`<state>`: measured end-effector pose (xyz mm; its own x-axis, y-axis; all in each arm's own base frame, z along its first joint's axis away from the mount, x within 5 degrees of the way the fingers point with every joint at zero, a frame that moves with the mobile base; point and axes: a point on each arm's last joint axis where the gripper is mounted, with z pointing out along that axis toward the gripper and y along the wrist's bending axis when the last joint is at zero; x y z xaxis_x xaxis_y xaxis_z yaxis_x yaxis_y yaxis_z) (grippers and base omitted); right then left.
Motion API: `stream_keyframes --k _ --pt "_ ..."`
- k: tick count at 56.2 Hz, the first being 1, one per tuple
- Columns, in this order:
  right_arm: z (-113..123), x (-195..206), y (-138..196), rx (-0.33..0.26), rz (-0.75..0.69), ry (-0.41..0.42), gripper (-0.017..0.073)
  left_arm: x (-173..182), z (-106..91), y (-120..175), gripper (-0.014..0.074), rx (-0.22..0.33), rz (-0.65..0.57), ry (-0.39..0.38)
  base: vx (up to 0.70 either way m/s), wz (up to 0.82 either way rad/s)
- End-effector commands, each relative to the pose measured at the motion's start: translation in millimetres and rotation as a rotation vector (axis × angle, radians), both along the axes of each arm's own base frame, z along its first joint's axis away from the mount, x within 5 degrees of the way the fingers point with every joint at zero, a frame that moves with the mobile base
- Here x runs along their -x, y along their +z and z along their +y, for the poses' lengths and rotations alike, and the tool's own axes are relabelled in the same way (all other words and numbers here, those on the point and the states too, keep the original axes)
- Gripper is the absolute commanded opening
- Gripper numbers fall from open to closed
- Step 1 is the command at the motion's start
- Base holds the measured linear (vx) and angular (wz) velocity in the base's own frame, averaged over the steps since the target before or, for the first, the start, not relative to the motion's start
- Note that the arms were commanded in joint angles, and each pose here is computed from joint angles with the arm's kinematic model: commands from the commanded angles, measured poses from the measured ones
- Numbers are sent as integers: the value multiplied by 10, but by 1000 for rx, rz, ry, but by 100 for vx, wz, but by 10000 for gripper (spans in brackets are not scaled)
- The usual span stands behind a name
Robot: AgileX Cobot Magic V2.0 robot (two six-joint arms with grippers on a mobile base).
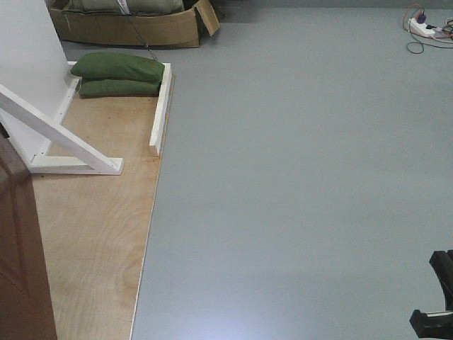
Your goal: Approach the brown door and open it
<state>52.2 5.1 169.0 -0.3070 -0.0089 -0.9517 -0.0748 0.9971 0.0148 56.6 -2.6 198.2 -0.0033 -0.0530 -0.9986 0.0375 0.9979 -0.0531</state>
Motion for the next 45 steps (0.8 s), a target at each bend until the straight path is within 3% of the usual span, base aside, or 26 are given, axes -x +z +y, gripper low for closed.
stream_keyframes --k 1,45 --pt "-4 -17 59 7 -79 -1 0 23 11 131 -3 20 -104 10 0 0" --pt "-4 -17 59 7 -79 -1 0 23 11 131 -3 20 -104 10 0 0"
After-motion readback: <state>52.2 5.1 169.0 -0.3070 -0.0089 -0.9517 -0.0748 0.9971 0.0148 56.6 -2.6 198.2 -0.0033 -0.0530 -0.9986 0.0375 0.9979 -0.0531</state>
